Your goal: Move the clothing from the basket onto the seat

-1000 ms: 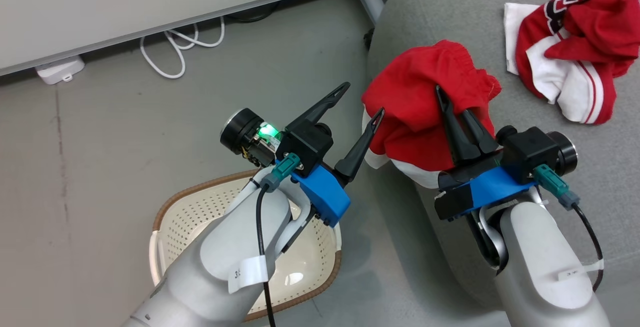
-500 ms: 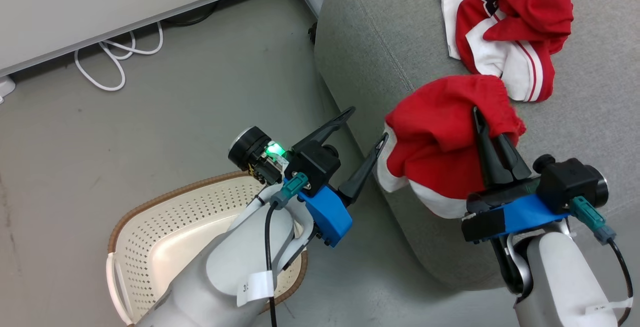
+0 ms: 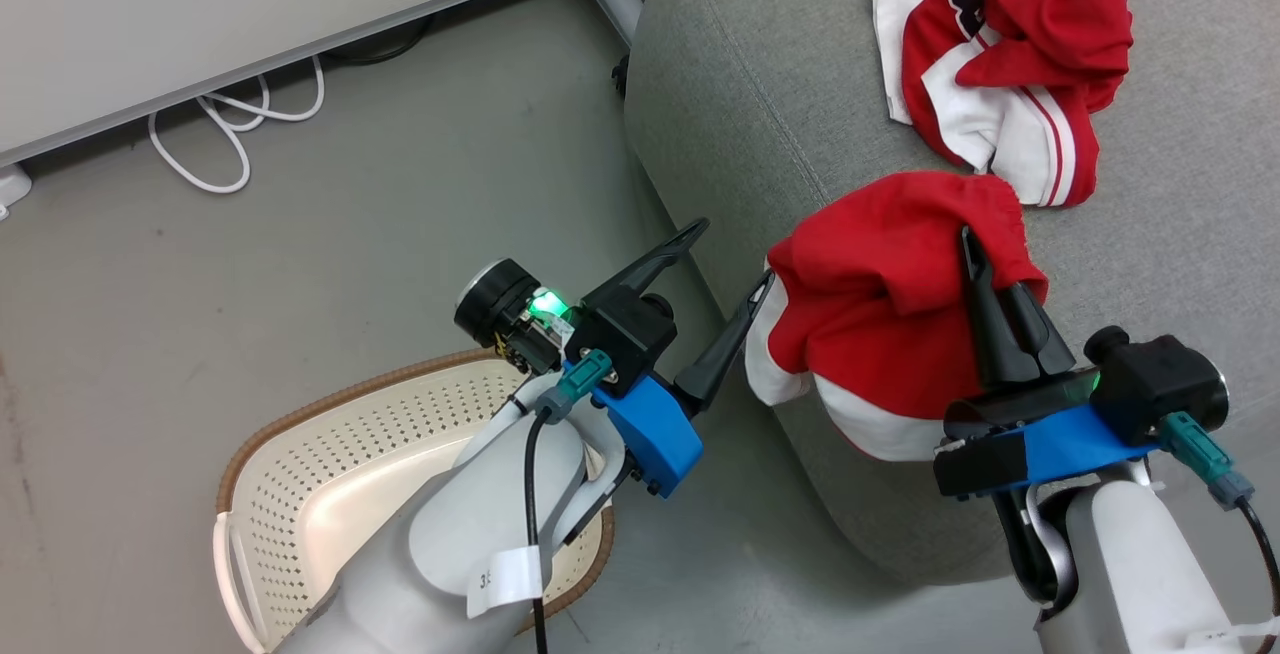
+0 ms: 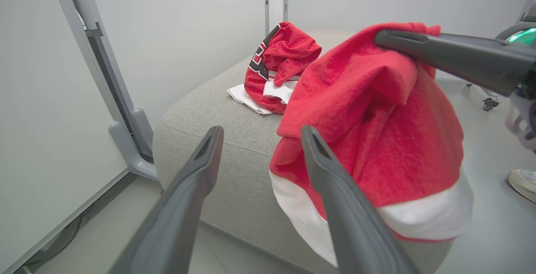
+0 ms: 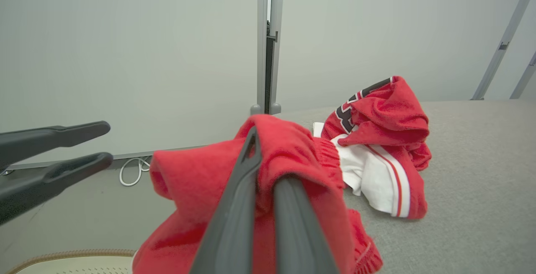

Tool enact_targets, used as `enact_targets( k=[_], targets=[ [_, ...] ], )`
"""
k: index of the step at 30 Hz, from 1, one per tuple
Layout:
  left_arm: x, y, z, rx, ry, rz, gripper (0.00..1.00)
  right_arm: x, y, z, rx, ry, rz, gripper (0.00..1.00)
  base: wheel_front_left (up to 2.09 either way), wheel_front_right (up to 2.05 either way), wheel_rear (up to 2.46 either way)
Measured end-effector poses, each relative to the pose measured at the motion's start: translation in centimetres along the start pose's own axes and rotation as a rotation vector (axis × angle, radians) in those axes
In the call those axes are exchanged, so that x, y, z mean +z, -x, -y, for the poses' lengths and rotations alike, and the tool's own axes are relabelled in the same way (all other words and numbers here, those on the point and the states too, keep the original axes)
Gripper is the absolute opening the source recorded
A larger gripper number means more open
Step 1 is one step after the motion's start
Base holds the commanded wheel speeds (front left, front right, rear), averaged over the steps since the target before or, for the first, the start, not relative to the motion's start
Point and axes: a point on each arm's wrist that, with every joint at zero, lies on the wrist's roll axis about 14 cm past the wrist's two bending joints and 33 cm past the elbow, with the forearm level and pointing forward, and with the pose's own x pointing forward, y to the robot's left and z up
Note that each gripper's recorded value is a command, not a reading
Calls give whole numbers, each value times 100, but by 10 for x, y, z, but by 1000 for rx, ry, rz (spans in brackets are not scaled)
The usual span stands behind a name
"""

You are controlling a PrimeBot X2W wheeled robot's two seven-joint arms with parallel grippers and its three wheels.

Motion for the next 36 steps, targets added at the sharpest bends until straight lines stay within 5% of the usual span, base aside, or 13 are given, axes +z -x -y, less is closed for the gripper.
enact_targets(
  k=[12, 24, 30, 36],
  targets=[
    [-15, -2, -23, 31, 19, -3, 100, 60, -62, 3, 5, 35, 197, 0, 0, 0, 0],
    [-63, -10, -70, 67, 55, -43, 100, 139, -137, 80, -190, 164, 478, 0, 0, 0, 0],
    [-93, -11, -85, 79, 85, -65, 100, 116, -157, 127, -294, 239, 433, 0, 0, 0, 0],
    [-119, -7, -97, 98, 115, -90, 100, 44, -170, 158, -350, 256, 237, 0, 0, 0, 0]
  ],
)
